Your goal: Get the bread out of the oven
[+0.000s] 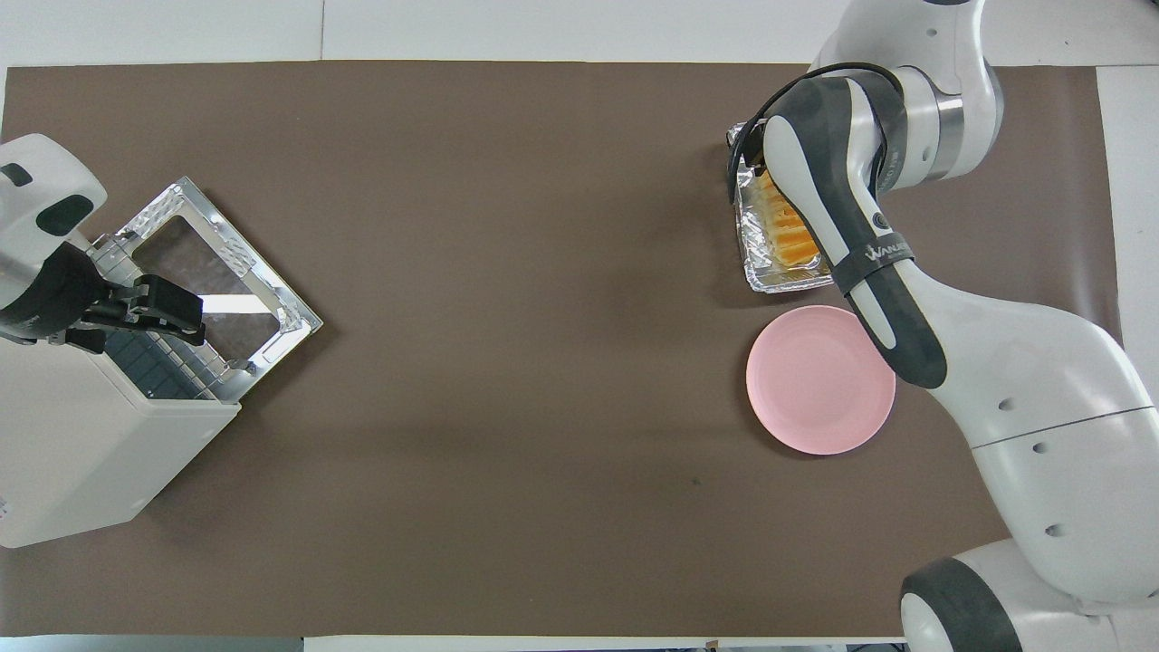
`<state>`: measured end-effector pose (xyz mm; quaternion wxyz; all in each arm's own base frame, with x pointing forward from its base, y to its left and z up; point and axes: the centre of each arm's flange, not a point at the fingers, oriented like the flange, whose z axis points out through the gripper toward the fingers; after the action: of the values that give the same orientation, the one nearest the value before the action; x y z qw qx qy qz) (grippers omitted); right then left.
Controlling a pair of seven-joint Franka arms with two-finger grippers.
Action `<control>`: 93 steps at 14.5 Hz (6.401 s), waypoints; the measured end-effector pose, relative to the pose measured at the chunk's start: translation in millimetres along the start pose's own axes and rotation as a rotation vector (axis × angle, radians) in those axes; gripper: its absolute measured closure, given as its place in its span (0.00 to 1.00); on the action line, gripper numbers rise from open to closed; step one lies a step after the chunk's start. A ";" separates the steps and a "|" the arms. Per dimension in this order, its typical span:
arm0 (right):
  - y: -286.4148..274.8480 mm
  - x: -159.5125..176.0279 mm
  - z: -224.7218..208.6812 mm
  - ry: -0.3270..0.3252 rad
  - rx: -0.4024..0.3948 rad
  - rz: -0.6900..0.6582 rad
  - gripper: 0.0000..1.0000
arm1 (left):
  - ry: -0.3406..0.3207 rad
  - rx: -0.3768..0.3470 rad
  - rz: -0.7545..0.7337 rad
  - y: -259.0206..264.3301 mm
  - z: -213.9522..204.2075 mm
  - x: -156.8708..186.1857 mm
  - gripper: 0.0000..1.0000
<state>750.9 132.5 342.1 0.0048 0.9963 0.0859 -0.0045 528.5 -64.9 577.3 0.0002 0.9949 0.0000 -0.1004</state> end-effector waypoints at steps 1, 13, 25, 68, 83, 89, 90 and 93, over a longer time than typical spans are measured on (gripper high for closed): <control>-1.7 -2.9 6.2 0.000 -0.001 -0.002 0.08 | 0.000 0.000 0.000 0.0 0.0 0.0 0.00; -7.1 -21.5 24.4 0.034 -0.017 0.018 0.13 | 0.000 0.000 -0.001 -0.4 -0.1 0.0 0.00; -0.6 -32.4 18.0 0.038 -0.019 0.027 0.89 | 0.000 0.000 -0.001 -0.7 -0.1 0.1 0.00; -5.7 -258.0 -48.4 0.010 0.053 0.069 0.00 | 0.001 0.000 -0.002 -1.1 -0.2 0.1 0.00; 94.5 -262.4 -287.8 -0.083 0.055 -0.041 0.00 | 0.001 0.000 -0.002 -1.1 -0.3 0.0 0.00; 103.1 -269.3 -296.0 -0.118 0.003 -0.030 0.00 | 0.001 -0.001 -0.003 -1.5 -0.3 0.1 0.00; 104.1 -265.8 -297.2 -0.094 -0.003 -0.030 0.00 | 0.001 -0.001 -0.003 -1.5 -0.3 0.1 0.00; 112.0 -256.1 -301.5 -0.051 -0.012 -0.018 0.00 | 0.001 -0.001 -0.003 -1.6 -0.3 0.1 0.00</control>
<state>520.1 -18.6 647.0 0.0127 0.9950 0.0950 -0.0296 528.6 -63.3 577.6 0.0004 0.9950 0.0014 -0.1000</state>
